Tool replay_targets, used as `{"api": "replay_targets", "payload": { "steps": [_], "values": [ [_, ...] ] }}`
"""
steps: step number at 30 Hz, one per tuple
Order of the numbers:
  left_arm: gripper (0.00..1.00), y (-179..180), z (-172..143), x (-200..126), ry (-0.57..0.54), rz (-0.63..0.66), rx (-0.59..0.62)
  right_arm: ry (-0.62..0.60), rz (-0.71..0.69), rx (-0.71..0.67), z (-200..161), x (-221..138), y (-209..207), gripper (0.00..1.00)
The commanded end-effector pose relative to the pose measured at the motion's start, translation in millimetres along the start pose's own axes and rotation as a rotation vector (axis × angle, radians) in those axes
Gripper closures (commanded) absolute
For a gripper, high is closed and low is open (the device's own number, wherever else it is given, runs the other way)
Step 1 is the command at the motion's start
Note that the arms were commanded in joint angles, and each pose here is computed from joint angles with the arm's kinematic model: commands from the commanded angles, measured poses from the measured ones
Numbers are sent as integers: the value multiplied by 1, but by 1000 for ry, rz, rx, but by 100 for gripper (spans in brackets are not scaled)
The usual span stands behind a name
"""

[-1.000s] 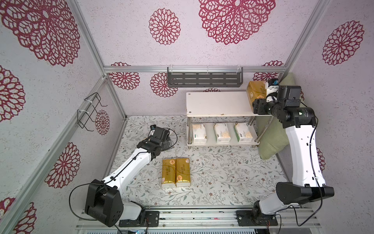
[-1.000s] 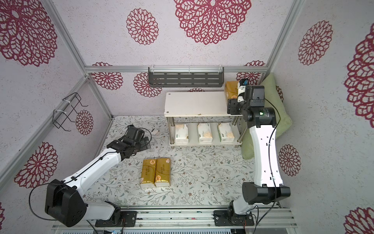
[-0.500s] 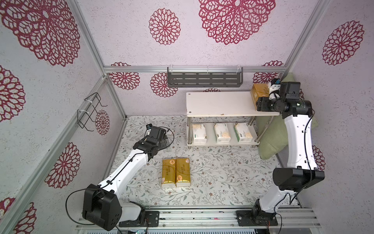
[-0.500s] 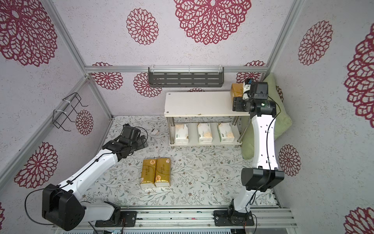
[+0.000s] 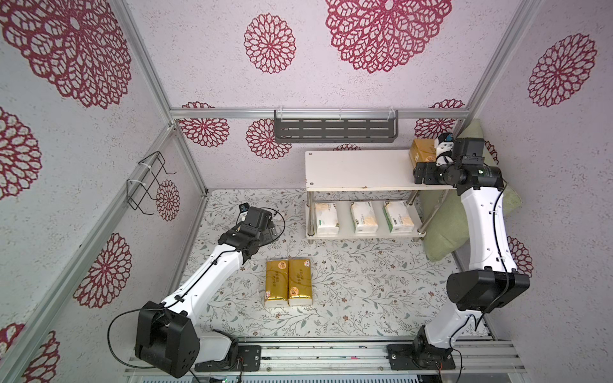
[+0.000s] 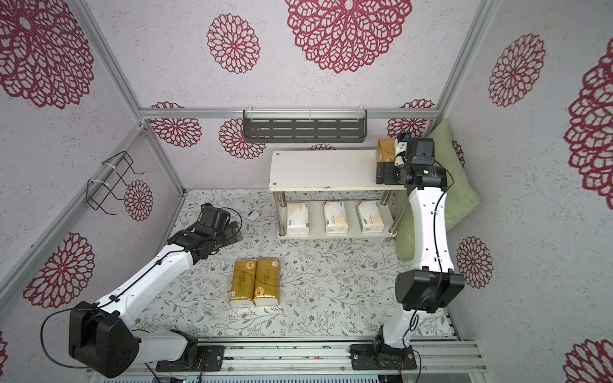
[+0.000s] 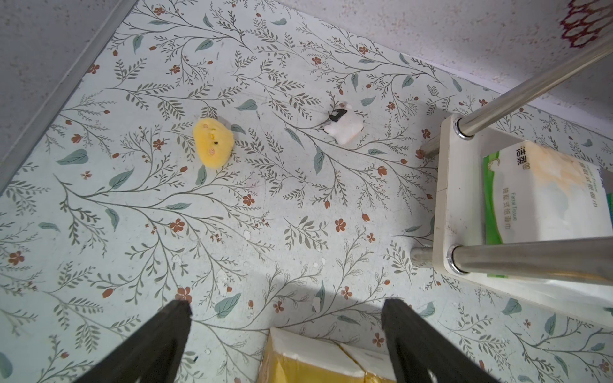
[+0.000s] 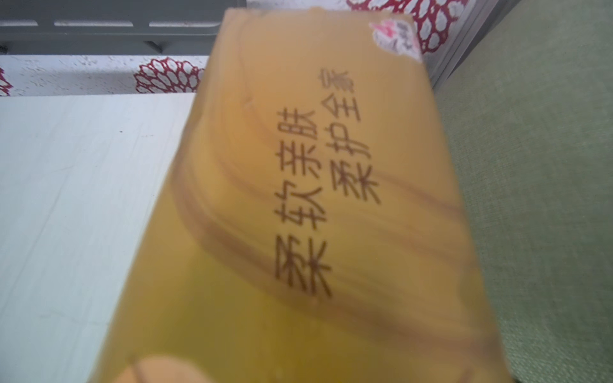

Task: Place the tissue boxes on the shelf by color
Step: Place a box of tissues on the shelf.

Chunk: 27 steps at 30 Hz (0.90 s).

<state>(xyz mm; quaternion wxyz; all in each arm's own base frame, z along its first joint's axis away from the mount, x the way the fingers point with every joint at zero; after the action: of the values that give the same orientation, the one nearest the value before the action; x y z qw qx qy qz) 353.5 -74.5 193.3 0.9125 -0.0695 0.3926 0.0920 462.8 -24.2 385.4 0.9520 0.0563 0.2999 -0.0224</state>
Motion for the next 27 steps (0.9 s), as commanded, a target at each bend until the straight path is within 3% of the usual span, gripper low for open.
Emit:
{"api": "replay_targets", "payload": {
  "steps": [1,18,27],
  "values": [
    [3,4,3,-2,-19,5,-18,-101,48,-35,23,-22,9,6],
    [2,7,3,-5,-22,13,-23,-89,50,-18,20,-8,8,8],
    [3,7,2,-5,-20,12,-25,-96,41,-8,20,-8,6,2]
  ]
}}
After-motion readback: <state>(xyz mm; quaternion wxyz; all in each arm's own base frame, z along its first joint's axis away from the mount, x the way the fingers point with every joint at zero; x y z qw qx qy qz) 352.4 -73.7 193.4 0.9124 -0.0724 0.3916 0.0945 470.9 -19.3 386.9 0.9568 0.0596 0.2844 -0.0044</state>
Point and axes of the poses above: each gripper's point midway between its finger pads, its own x axis out along the fingers, its own y axis along the line the jaws close on, z = x × y, the point moved 1 cm from there along -x, back along the fingers, and after that the axes turned 8 degrees about x, right-handed, at the moved point
